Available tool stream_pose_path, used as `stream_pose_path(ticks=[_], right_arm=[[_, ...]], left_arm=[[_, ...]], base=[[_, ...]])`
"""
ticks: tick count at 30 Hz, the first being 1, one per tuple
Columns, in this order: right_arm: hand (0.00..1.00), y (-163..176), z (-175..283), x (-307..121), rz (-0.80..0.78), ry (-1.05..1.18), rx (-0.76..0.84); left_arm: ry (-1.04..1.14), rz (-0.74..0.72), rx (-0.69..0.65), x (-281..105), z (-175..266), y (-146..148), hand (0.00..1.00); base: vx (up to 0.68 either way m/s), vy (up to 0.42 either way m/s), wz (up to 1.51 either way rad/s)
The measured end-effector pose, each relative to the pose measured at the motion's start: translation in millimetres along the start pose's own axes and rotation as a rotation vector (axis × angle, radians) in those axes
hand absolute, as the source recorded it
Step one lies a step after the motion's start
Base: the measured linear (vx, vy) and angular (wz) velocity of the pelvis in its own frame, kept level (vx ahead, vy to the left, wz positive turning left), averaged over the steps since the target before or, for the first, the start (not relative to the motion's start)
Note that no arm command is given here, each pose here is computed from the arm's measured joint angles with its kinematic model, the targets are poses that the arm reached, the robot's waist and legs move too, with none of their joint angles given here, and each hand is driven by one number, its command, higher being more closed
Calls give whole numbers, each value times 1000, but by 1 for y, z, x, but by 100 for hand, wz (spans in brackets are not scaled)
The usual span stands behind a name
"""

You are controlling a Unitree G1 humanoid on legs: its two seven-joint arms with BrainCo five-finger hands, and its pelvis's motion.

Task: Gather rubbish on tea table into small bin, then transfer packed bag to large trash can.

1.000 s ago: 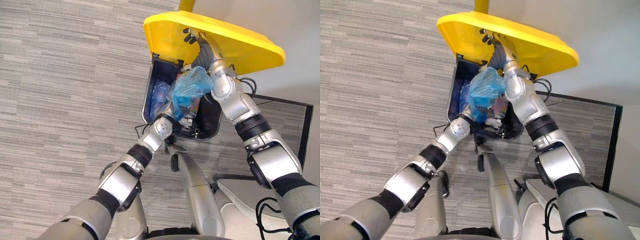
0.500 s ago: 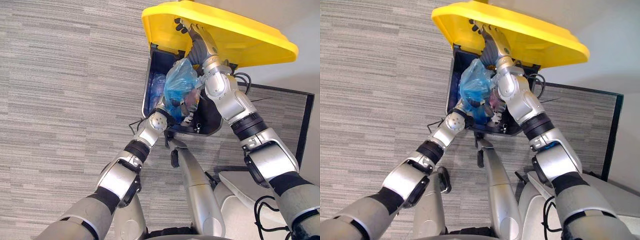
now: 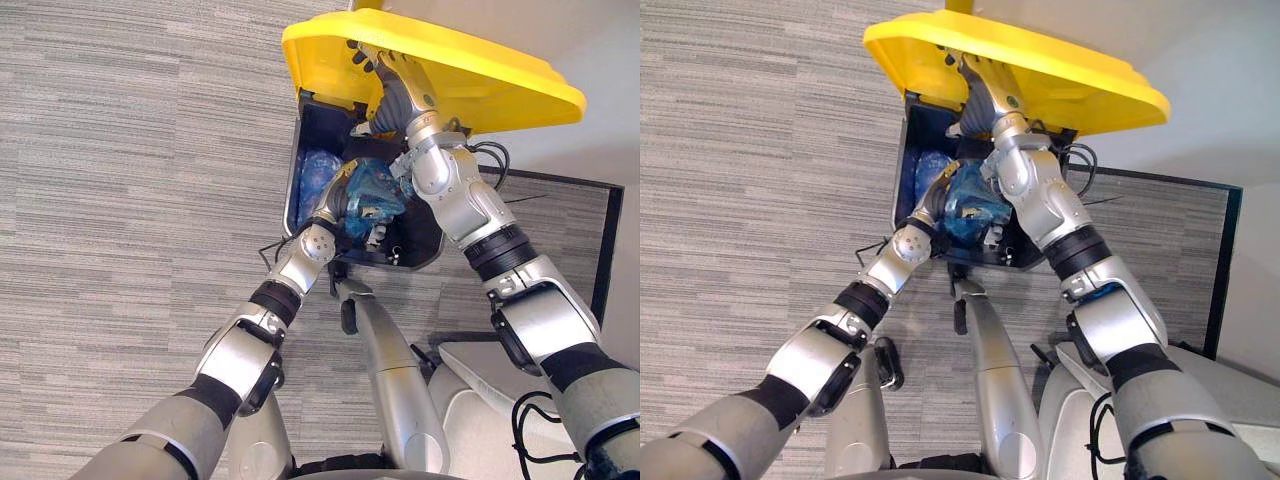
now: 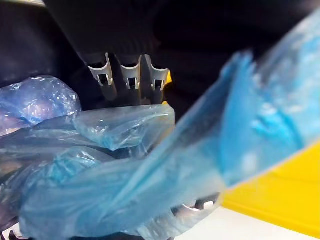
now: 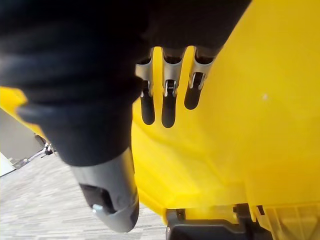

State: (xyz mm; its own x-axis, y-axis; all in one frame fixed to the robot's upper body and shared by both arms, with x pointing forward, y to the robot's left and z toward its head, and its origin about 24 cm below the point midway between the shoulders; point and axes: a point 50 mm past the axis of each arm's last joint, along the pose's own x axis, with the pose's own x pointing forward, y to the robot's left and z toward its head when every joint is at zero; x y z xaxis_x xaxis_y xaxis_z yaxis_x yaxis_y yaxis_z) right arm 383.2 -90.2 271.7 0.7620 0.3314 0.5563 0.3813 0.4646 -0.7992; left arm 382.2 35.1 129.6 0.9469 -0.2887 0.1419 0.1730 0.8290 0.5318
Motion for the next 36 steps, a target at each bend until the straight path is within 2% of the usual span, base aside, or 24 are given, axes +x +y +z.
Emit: stream_pose_path(ticks=[5,9,12,15,20,21,23,25,29,36], right_arm=[[0,7,-7,-17,16,2,-16],[0,27,-13,-44,68,19,21],[0,60,-31,-87,185,112,57],[0,78,-49,-120,258,214,84],[0,91,-90,-178,337,447,110],[0,100,-97,-199,386,515,125],[0,103,-99,-208,404,539,134],[0,112,-101,-231,467,587,146],[0,125,-103,-249,544,650,181],[0,127,-109,-258,552,700,191]], left_arm=[[-20,-12,-30,-2,3,-4,0],[-60,-5,-110,-14,3,-7,0],[-30,-9,-168,-34,-19,-14,0],[16,14,-228,-56,-41,-12,0],[244,121,-383,-115,-107,-7,0],[349,160,-418,-142,-132,-6,0],[384,175,-432,-152,-141,-4,0],[467,175,-451,-179,-159,-4,0],[557,145,-466,-205,-175,-12,0],[826,174,-437,-254,-220,-12,0]], base=[[5,33,12],[65,3,15],[96,-29,18],[109,-25,27],[30,16,22],[35,16,17],[27,10,18],[17,5,25],[3,2,4],[-16,-22,-3]])
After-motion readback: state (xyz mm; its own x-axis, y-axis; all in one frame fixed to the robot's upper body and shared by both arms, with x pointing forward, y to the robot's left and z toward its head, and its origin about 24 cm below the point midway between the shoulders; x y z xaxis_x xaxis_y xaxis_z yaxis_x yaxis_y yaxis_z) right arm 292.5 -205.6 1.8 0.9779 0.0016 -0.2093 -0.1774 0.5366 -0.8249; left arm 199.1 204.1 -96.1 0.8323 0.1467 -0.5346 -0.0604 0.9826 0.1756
